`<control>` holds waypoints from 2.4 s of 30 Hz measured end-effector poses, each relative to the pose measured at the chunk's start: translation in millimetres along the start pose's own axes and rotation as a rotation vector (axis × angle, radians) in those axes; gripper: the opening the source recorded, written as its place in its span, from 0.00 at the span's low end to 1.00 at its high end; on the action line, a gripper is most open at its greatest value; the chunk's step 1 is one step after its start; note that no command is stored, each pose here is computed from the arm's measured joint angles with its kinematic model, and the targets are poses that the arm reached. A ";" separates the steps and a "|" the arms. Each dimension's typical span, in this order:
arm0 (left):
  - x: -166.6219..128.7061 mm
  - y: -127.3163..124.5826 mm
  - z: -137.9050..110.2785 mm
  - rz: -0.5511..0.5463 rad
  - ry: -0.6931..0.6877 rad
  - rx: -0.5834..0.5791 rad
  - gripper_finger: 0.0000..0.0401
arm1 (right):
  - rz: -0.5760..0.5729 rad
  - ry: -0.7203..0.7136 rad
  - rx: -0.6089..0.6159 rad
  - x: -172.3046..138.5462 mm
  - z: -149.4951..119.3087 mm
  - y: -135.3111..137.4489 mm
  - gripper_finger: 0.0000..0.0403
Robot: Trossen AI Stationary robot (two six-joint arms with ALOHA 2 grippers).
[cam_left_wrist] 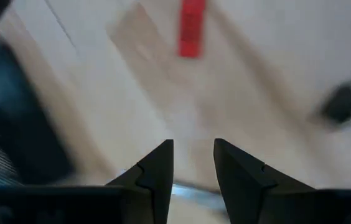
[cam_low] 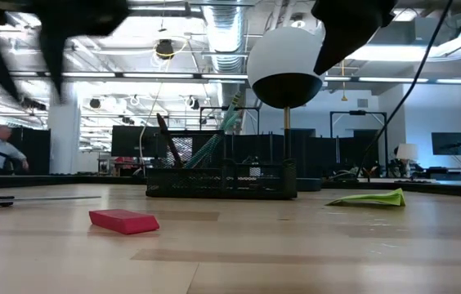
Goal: Pick and place office supplies into organizer
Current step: Put the black scissors into the black desk organizer
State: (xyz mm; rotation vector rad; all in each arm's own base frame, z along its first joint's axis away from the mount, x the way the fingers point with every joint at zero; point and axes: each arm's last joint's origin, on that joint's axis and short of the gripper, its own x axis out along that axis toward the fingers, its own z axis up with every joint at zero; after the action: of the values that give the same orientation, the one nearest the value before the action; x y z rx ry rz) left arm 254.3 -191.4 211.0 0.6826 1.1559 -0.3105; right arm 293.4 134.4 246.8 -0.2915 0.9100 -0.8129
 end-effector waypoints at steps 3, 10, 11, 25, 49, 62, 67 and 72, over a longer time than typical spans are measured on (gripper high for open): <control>2.8 12.9 3.5 0.134 -0.006 0.296 0.28 | -0.005 0.004 0.004 2.0 1.0 -1.0 0.40; 9.9 38.4 21.2 -0.034 -0.254 0.288 0.28 | -0.005 0.004 -0.019 1.9 1.0 -1.0 0.40; 9.8 40.0 23.6 -0.058 -0.292 0.294 0.28 | -0.005 0.004 -0.021 1.9 1.0 -1.0 0.40; 3.8 23.4 28.9 -0.274 -0.363 0.105 0.28 | -0.004 0.004 -0.021 1.9 1.0 -0.9 0.40; -4.8 51.7 32.8 0.686 -0.298 -0.349 0.28 | 0.003 -0.001 -0.009 1.9 1.8 0.1 0.40; 23.7 100.2 -28.2 0.556 -0.036 -1.199 0.28 | 0.006 -0.001 -0.010 1.3 1.4 0.4 0.40; 23.2 92.4 -42.5 0.402 0.188 -1.226 0.28 | 0.006 -0.001 -0.010 1.3 1.4 0.4 0.40; 15.5 74.3 -52.1 0.305 0.391 -1.234 0.28 | 0.006 0.000 -0.010 1.4 1.5 0.4 0.40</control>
State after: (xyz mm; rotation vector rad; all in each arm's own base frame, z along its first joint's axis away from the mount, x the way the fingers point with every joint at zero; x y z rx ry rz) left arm 263.6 -99.8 209.4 -0.2054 1.3240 0.7965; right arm 295.2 133.5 246.7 -0.2977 0.9144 -0.8034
